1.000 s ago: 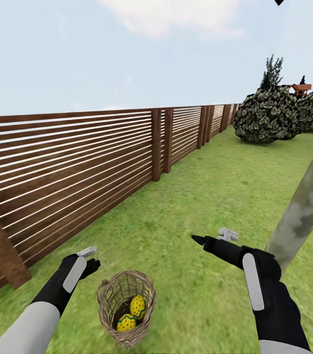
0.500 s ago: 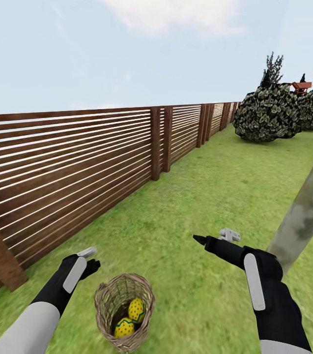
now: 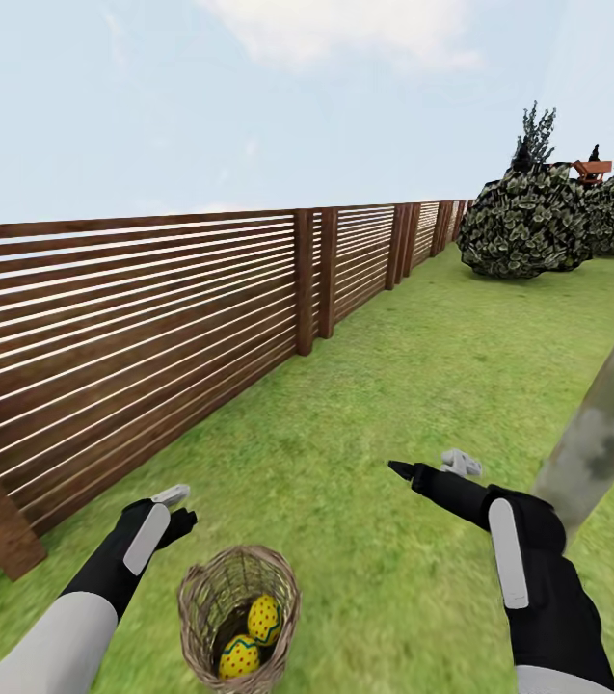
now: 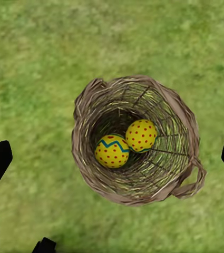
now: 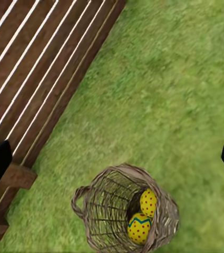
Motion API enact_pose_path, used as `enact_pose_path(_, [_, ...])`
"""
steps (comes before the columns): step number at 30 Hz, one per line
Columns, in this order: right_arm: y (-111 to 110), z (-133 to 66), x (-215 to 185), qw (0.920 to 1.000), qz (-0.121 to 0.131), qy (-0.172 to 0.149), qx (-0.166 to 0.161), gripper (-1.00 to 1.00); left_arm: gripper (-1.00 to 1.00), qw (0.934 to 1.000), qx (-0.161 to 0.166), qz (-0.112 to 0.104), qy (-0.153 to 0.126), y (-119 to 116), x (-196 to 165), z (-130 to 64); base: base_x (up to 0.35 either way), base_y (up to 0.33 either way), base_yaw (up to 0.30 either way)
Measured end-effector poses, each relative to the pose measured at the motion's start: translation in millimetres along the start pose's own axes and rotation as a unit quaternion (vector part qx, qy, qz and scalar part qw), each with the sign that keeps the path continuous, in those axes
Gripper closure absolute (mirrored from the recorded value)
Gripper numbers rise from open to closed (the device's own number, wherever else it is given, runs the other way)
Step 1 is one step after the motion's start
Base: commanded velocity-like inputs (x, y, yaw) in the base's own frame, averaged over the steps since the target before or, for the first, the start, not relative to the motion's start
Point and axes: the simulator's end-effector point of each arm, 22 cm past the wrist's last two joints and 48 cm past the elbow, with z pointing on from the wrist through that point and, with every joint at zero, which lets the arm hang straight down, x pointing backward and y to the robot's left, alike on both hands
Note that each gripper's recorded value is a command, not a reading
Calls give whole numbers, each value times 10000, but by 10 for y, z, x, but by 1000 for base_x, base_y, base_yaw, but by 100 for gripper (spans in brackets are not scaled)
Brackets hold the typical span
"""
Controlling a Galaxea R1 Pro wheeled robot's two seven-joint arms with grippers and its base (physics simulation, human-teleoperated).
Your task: Take the three Easter eggs out of the wicker basket on the lawn in the garden, then place them on the lawn next to a single tree (choose any tree) so that all three eggs are next to the same tree and none are left in the basket.
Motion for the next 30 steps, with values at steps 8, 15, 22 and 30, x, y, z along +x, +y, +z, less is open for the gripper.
enact_pose_path(8, [-180, -55, 34, 9994, 258, 137, 159, -100, -100, 10000, 2, 2, 0, -3, 0, 2, 61, 5, 0])
enact_pose_path(15, [-191, -61, 18, 9994, 273, 117, 170, -100, -100, 10000, 7, 7, 4, -8, 5, 3, 53, -59, 0])
enact_pose_path(22, [-186, -62, 14, 9994, 280, 111, 160, -100, -100, 10000, 5, 5, 6, -5, 5, 4, 7, -8, -38])
enact_pose_path(30, [-192, -64, 14, 9994, 280, 109, 164, -100, -100, 10000, 4, 0, 6, -3, 4, 5, 1, 140, -232])
